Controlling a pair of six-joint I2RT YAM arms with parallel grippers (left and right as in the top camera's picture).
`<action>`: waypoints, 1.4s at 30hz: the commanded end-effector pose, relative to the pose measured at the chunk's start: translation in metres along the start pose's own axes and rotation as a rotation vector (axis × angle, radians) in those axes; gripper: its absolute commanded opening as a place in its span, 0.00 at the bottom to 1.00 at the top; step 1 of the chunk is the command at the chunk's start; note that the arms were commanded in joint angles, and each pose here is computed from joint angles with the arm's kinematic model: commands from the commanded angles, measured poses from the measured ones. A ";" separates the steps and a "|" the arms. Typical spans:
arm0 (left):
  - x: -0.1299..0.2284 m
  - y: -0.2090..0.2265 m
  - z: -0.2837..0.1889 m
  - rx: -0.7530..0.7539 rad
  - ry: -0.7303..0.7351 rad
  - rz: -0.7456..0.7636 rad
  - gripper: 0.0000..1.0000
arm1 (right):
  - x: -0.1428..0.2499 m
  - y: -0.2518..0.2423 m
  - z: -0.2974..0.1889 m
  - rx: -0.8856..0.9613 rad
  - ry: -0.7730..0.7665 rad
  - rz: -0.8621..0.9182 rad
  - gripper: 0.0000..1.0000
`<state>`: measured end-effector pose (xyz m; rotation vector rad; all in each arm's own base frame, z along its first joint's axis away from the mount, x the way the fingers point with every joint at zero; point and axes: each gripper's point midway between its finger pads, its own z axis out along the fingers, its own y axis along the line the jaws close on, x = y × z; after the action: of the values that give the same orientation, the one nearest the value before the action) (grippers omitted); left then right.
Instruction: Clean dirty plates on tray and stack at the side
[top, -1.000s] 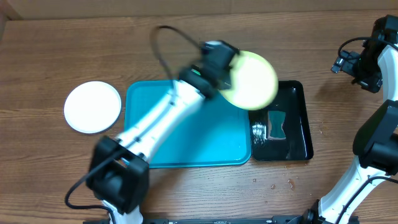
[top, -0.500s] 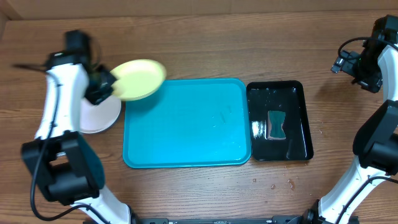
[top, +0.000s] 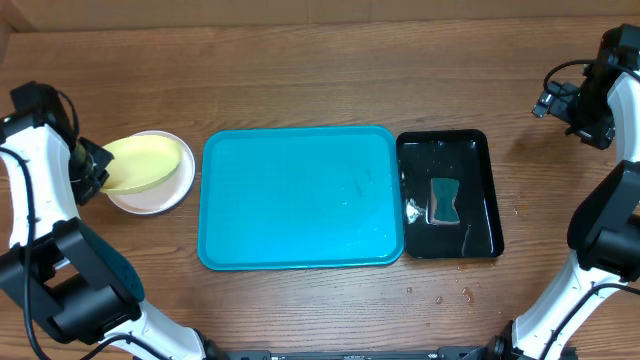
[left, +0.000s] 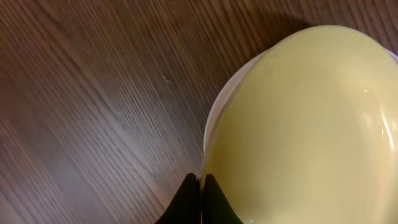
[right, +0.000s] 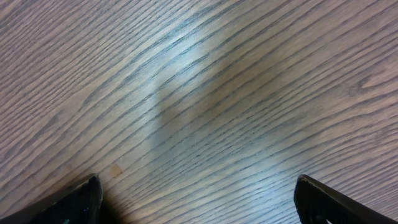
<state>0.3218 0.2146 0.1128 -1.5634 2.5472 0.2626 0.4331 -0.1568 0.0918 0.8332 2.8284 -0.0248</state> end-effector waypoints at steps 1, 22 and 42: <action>-0.007 -0.001 -0.006 0.001 -0.047 0.016 0.04 | -0.009 0.002 -0.018 -0.012 -0.050 0.004 1.00; -0.002 -0.015 0.021 0.057 -0.060 0.031 0.19 | -0.009 0.002 -0.018 -0.012 -0.050 0.004 1.00; 0.026 -0.074 0.010 0.304 0.014 0.222 1.00 | -0.008 0.002 -0.017 -0.012 -0.049 0.004 1.00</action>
<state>0.3736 0.1697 0.0862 -1.2326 2.6150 -0.0842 0.4330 -0.1568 0.0918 0.8333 2.8288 -0.0254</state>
